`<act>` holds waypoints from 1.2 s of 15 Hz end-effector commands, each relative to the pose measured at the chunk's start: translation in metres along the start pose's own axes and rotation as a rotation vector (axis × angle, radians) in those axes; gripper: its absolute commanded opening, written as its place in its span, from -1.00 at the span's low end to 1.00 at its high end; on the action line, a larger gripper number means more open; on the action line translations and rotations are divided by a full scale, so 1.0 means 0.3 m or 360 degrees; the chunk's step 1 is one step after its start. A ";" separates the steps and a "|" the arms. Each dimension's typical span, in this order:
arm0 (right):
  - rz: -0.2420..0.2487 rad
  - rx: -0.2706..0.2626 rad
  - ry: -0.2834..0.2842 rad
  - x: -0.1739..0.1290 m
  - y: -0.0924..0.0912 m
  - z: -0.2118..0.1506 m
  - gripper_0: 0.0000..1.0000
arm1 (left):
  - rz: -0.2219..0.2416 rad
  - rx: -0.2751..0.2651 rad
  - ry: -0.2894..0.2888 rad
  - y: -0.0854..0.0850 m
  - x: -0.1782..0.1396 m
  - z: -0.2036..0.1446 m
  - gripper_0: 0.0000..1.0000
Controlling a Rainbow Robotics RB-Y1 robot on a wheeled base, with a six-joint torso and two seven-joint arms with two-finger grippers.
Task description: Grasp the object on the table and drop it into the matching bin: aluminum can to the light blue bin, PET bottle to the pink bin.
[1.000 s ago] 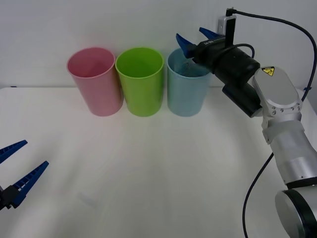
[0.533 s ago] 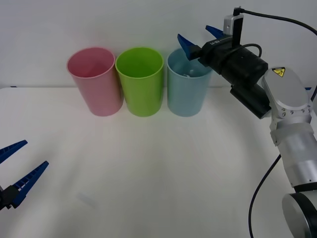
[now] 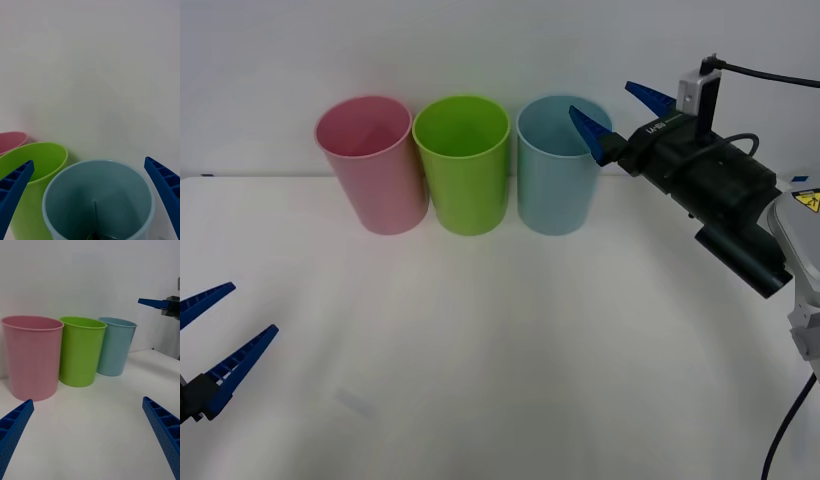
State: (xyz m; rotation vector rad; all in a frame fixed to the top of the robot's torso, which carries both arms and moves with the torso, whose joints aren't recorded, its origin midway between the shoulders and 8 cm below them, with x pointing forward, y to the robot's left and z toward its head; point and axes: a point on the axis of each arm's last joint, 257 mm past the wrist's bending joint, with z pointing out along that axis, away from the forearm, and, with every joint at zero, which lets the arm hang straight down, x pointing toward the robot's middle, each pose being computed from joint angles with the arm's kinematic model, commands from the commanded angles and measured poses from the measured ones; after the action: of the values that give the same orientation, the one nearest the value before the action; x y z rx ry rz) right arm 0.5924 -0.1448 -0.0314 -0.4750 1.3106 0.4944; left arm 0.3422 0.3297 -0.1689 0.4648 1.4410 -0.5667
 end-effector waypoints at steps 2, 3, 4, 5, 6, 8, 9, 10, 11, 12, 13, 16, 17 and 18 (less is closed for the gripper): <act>-0.0014 -0.0025 0.0062 0.052 0.029 -0.171 1.00 | 0.0000 0.0000 0.0000 0.000 0.000 0.000 1.00; -0.0012 -0.0038 0.0084 0.070 0.043 -0.216 1.00 | 0.0000 0.0000 0.0000 0.000 0.000 0.000 1.00; -0.0006 -0.0051 0.0117 0.097 0.057 -0.264 1.00 | 0.0000 0.0000 0.0000 0.000 0.000 0.000 1.00; -0.0008 -0.0058 0.0140 0.114 0.067 -0.303 1.00 | 0.0000 0.0000 0.0000 0.000 0.000 0.000 1.00; -0.0005 -0.0071 0.0167 0.138 0.082 -0.346 1.00 | 0.0000 0.0000 0.0000 0.000 0.000 0.000 1.00; -0.0015 -0.0096 0.0204 0.168 0.099 -0.417 1.00 | 0.0000 0.0000 0.0000 0.000 0.000 0.000 1.00; -0.0055 -0.0105 0.0220 0.186 0.102 -0.461 1.00 | 0.0000 0.0000 0.0000 0.000 0.000 0.000 1.00; -0.0125 -0.0102 0.0242 0.212 0.092 -0.514 1.00 | 0.0000 0.0000 0.0000 0.000 0.000 0.000 1.00; -0.0173 -0.0108 0.0272 0.237 0.089 -0.557 1.00 | 0.0000 0.0000 0.0000 0.000 0.000 0.000 1.00; -0.0206 -0.0115 0.0298 0.259 0.090 -0.591 1.00 | 0.0000 0.0000 0.0000 0.000 0.000 0.000 1.00; -0.0242 -0.0116 0.0324 0.280 0.088 -0.626 1.00 | 0.0000 0.0000 0.0000 0.000 0.000 0.000 1.00; -0.0345 -0.0107 0.0370 0.327 0.084 -0.723 1.00 | 0.0000 0.0000 0.0000 0.000 0.000 0.000 1.00; -0.0376 -0.0112 0.0384 0.343 0.089 -0.755 1.00 | 0.0000 0.0000 0.0000 0.000 0.000 0.000 1.00; -0.0398 -0.0117 0.0397 0.354 0.092 -0.785 1.00 | 0.0000 0.0000 0.0000 0.000 0.000 0.000 1.00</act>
State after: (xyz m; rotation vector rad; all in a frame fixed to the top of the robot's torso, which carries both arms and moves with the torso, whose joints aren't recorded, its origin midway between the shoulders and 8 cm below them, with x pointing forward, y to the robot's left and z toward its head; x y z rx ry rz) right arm 0.4162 -0.2500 -0.1782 -0.7598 1.4483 0.2902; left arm 0.3423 0.3297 -0.1689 0.4649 1.4410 -0.5667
